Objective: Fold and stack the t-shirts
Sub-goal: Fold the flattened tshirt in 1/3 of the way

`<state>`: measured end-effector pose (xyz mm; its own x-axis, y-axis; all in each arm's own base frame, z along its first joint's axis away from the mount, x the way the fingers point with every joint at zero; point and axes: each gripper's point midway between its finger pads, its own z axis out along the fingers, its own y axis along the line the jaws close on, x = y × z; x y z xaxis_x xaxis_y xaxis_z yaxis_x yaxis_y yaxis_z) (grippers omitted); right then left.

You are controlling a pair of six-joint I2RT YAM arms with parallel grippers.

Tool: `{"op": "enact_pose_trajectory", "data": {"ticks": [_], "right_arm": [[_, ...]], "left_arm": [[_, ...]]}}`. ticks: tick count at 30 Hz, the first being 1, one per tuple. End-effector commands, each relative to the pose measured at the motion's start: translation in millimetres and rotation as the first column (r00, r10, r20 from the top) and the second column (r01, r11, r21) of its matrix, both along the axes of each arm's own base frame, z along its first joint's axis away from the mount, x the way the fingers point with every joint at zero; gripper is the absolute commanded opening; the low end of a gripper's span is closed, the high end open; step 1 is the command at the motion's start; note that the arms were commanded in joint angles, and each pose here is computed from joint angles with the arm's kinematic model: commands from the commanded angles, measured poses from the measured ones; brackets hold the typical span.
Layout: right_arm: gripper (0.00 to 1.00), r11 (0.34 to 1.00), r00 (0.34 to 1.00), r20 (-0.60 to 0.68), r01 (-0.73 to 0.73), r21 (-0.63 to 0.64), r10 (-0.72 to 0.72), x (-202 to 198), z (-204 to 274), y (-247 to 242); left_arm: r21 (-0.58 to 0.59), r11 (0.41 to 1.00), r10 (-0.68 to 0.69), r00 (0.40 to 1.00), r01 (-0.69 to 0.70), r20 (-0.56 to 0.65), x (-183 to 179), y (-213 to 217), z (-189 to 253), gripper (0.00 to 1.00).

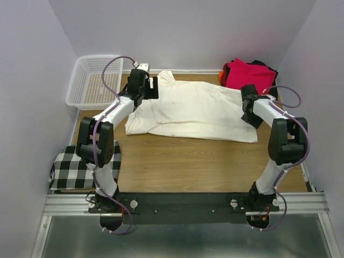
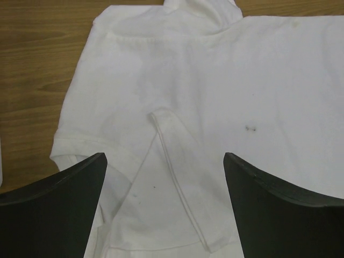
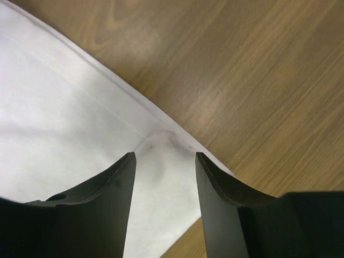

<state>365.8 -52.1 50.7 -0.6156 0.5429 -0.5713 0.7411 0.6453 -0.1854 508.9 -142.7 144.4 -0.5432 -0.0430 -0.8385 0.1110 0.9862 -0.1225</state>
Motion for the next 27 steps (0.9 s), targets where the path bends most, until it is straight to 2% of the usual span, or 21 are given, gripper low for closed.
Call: {"op": "enact_pose_trajectory", "data": {"ticks": [1,8,13,20,21,27], "right_arm": [[0.57,0.998,0.995,0.097,-0.021,-0.056,0.027,22,43,-9],[0.57,0.977,0.972,0.109,-0.211,0.02,0.208,34,48,32],[0.57,0.935,0.953,0.078,-0.301,0.188,0.291,19,19,68],[0.57,0.874,0.932,0.06,-0.356,0.332,0.357,4,-6,94],[0.57,0.849,0.919,0.065,-0.384,0.362,0.388,3,-7,102],[0.57,0.798,0.892,0.058,-0.428,0.424,0.448,-3,-16,115]], "left_arm": [[-0.011,1.0,0.025,0.999,-0.025,-0.027,-26,8,12,0.98],[-0.057,0.995,0.064,0.974,-0.077,-0.216,-95,18,-16,0.98],[-0.079,0.993,0.064,0.948,-0.093,-0.312,-130,20,-25,0.98],[-0.076,0.988,0.089,0.895,-0.135,-0.438,-147,19,-60,0.98],[-0.077,0.987,0.094,0.891,-0.143,-0.444,-146,19,-64,0.97],[-0.046,0.979,0.151,0.861,-0.198,-0.486,-136,24,-87,0.97]]}}
